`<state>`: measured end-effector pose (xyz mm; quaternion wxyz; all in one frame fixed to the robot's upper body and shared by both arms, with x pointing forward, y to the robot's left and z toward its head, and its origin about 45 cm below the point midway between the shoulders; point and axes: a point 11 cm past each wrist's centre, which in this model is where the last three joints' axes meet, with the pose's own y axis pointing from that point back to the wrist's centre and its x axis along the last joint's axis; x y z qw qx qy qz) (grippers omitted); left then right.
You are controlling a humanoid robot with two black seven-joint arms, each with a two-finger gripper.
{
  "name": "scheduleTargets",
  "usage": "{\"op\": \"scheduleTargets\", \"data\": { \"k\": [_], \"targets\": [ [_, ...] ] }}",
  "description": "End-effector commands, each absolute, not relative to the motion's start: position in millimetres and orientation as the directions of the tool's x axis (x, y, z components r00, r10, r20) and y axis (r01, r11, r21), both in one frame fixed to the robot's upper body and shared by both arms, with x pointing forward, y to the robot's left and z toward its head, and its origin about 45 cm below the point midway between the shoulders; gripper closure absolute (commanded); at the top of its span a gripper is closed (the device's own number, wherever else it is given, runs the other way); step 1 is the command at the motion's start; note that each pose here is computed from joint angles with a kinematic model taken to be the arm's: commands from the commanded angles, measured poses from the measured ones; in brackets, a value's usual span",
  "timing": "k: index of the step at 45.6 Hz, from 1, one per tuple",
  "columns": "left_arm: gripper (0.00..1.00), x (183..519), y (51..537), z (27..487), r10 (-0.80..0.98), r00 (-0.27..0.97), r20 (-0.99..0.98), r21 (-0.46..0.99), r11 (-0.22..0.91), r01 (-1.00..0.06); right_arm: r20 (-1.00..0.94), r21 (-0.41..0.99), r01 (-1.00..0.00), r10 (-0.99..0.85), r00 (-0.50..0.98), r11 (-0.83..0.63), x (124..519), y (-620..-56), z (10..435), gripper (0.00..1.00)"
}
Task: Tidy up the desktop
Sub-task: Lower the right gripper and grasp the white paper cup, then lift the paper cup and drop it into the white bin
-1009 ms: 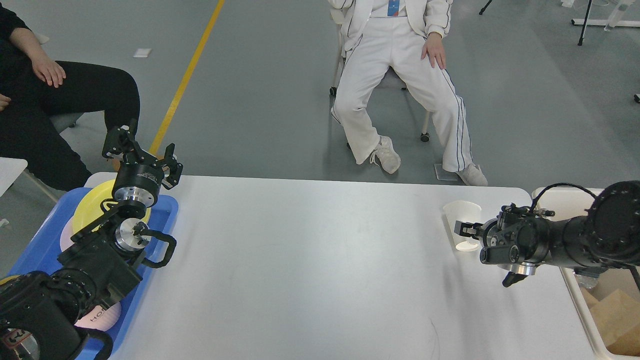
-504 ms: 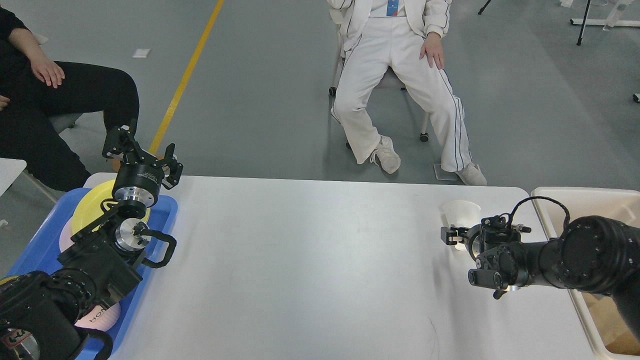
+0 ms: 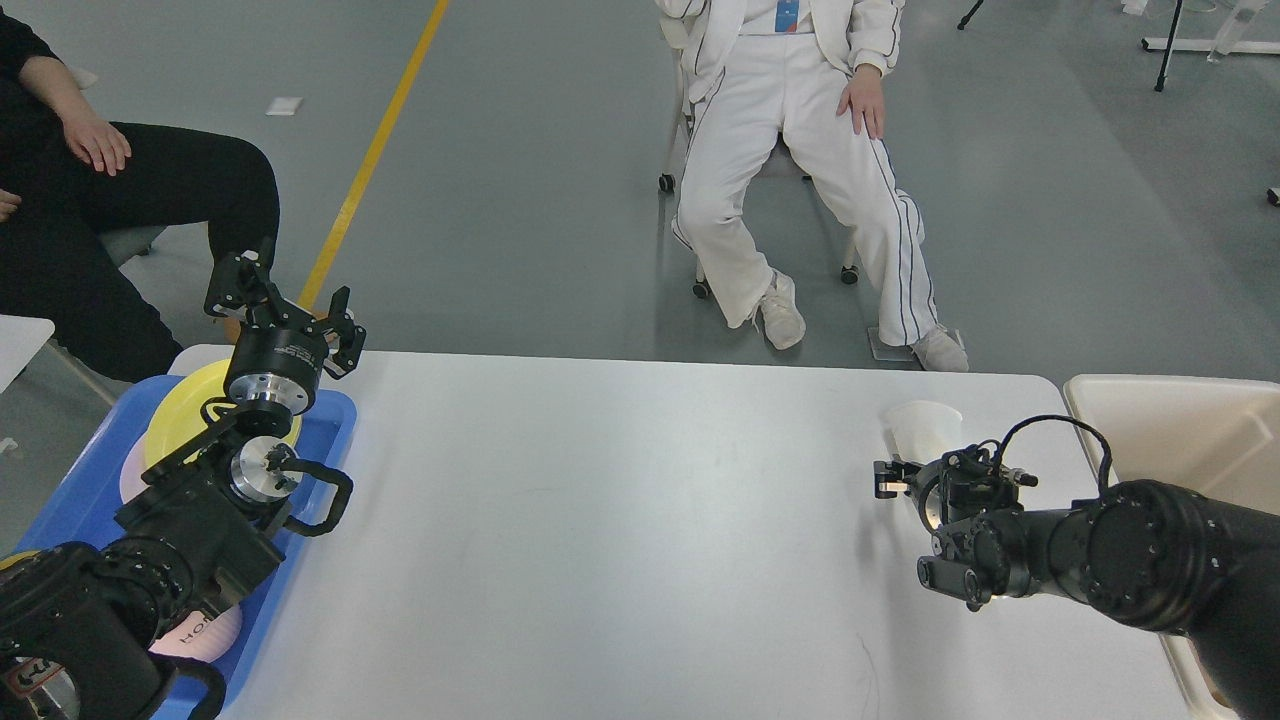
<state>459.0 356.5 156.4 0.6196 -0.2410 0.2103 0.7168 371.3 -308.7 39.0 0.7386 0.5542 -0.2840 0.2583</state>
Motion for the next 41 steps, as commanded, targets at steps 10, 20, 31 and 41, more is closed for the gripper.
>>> {"op": "scheduleTargets", "data": {
  "k": [10,20,31,41],
  "targets": [
    [0.04,459,357,156,0.787,-0.116,-0.606,0.003,-0.144,-0.99,0.709,0.671,-0.697,0.058,0.703,0.251,367,-307,34,0.61],
    [0.04,459,357,156,0.787,-0.116,-0.606,0.003,-0.144,-0.99,0.738,0.65,-0.723,0.032,0.674,0.234,384,-298,54,0.75],
    [0.04,459,356,157,0.786,-0.115,-0.607,0.002,-0.144,-0.99,0.765,0.63,-0.746,-0.006,0.644,0.216,400,-303,105,0.84],
    [0.04,459,357,156,0.787,-0.116,-0.606,0.003,-0.144,-0.99,0.812,0.583,-0.789,-0.095,0.576,0.197,424,-309,190,0.84]
  ]
}}
